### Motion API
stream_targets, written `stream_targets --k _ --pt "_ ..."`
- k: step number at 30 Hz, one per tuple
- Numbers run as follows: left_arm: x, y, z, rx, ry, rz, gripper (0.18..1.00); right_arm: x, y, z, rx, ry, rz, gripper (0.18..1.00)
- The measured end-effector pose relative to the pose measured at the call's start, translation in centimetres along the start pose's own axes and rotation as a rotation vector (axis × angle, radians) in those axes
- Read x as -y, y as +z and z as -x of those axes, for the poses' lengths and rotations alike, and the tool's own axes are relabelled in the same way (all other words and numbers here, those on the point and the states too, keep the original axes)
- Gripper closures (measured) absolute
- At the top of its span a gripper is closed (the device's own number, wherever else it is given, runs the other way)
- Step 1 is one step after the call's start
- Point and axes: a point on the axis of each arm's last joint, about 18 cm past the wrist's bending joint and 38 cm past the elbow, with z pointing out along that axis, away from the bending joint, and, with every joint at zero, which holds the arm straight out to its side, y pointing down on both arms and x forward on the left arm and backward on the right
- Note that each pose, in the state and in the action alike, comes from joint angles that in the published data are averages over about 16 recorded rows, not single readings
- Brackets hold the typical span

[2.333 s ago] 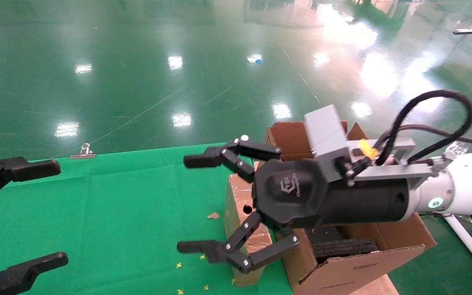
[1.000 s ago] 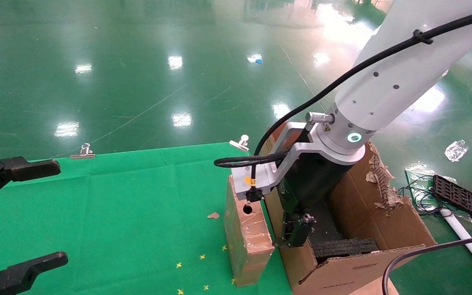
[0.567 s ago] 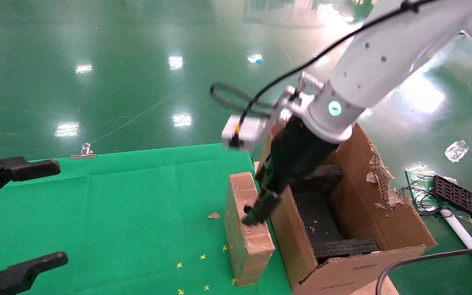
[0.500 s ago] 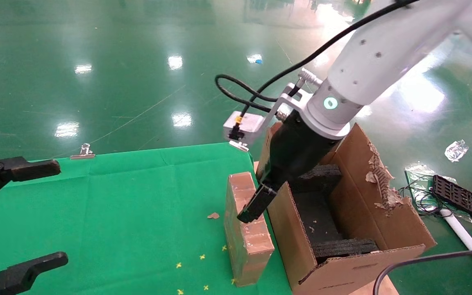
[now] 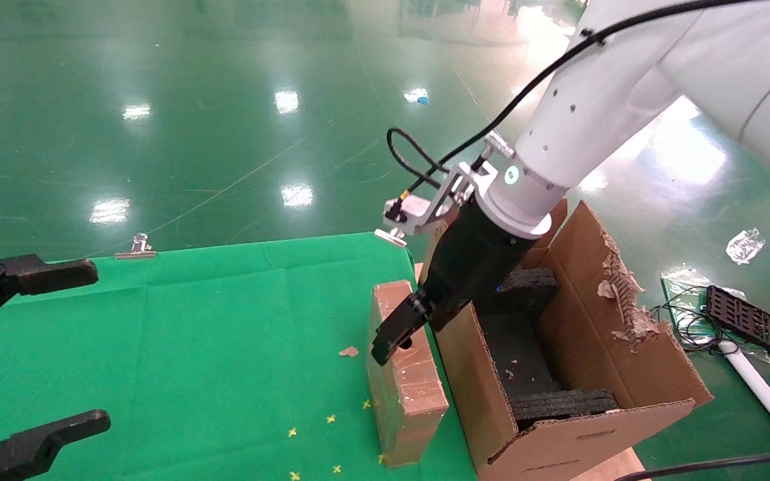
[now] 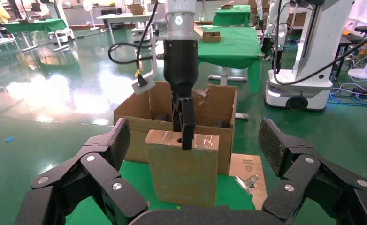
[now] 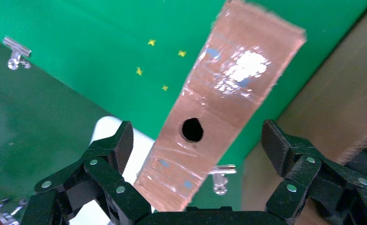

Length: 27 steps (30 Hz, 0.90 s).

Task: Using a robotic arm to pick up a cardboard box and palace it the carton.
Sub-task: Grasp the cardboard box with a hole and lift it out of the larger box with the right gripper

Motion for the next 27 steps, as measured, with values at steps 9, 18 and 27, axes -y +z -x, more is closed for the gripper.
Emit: stream_targets --k 9,18,27 --pt "0.0 0.0 0.0 0.0 0.0 0.0 0.184 -0.2 1.8 -0.3 0.017 0.025 0.036 0.179" --pt "0.0 0.0 0.0 0.0 0.0 0.0 0.192 -0.8 2.5 -0.4 -0.007 0.012 0.075 0.198" --pt "0.0 0.0 0.0 0.0 0.0 0.0 0.245 -1.5 2.9 -0.7 -0.028 -0.001 0.097 0.287"
